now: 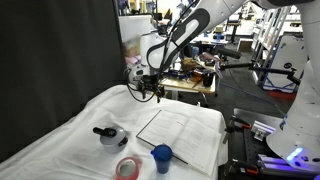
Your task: Take the marker out of the cup and put it on the book
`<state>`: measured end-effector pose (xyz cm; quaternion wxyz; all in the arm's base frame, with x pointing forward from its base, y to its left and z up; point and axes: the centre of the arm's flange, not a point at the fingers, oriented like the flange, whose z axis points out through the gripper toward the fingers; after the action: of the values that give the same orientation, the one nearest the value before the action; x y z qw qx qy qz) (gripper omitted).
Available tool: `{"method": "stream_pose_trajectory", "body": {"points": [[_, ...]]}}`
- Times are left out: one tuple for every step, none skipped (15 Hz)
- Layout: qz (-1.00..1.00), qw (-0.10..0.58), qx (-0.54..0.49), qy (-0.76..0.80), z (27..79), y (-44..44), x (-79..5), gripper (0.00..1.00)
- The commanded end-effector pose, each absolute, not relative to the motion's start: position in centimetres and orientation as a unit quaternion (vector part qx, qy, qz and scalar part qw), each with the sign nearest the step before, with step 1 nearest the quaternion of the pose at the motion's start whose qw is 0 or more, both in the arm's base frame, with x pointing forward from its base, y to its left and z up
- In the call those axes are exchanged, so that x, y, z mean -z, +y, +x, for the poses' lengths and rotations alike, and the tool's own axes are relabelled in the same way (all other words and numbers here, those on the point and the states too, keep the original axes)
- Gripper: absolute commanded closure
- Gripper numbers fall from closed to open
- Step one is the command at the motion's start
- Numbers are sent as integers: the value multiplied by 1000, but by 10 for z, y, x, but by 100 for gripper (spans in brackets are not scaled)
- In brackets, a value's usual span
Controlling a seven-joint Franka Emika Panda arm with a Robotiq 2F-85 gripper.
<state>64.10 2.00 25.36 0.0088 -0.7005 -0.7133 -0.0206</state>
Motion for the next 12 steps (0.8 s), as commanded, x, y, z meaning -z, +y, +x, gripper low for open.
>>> {"method": "stream_pose_trajectory", "body": {"points": [[-701, 9, 21, -713, 641, 20, -253, 0], [-701, 9, 21, -713, 641, 20, -253, 0], [-706, 8, 20, -708, 641, 21, -253, 0], [-707, 8, 20, -706, 641, 22, -253, 0], [-707, 9, 22, -707, 641, 22, -253, 0], [-706, 9, 24, -707, 641, 22, -253, 0], [-704, 9, 26, -709, 641, 22, -253, 0], [-697, 9, 23, -716, 640, 21, -253, 0], [-696, 10, 24, -717, 640, 20, -253, 0], [-695, 9, 24, -718, 640, 20, -253, 0], [-695, 9, 25, -719, 640, 20, -252, 0], [-692, 7, 27, -721, 640, 20, -252, 0]]}}
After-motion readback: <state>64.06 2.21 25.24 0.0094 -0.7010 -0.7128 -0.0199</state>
